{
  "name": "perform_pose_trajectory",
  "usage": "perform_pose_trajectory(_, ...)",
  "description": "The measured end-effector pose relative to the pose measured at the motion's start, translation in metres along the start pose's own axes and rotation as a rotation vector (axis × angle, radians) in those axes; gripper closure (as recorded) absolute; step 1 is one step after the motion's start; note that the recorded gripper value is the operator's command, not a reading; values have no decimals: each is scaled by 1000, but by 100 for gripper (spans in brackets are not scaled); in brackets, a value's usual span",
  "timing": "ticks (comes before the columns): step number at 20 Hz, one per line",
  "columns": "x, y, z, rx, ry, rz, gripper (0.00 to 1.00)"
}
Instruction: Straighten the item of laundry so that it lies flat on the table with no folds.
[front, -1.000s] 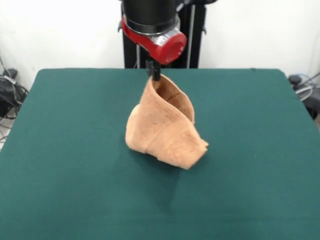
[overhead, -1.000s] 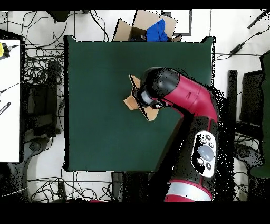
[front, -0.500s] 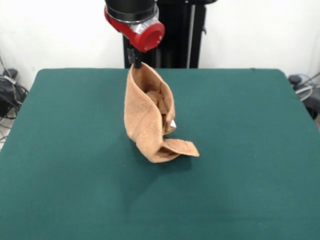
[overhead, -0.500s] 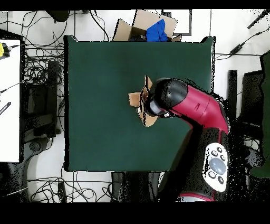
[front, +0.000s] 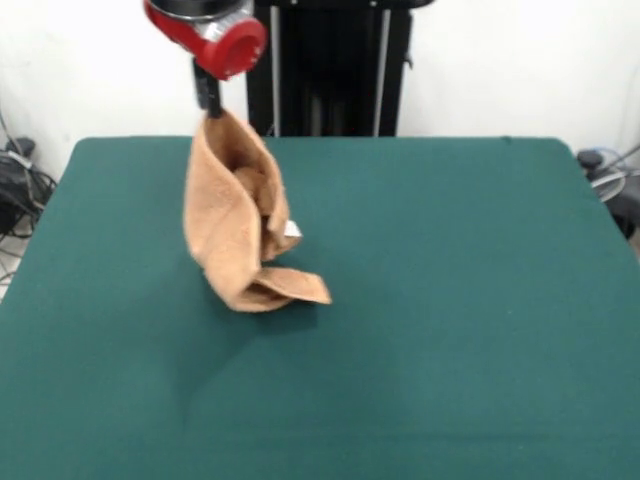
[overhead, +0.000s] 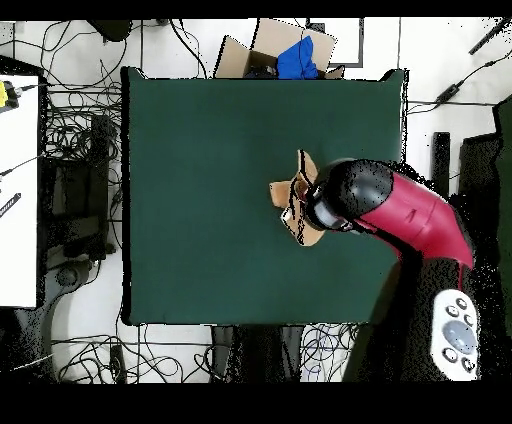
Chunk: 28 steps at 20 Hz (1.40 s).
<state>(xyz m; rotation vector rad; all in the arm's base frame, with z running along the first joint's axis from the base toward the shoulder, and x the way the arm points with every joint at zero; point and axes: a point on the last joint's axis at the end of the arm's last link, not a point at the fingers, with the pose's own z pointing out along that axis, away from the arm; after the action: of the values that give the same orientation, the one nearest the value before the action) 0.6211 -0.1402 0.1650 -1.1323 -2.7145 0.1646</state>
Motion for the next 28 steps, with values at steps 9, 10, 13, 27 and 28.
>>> perform_pose_trajectory(9, -13, -22, -9, 30, -7, -53, 100)
perform_pose_trajectory(10, -10, -19, -12, 40, 6, -62, 100)
perform_pose_trajectory(13, -6, -15, -16, 50, 29, -71, 100)
perform_pose_trajectory(27, -22, 14, -52, 75, 70, -103, 100)
perform_pose_trajectory(28, -24, 16, -55, 74, 66, -104, 100)
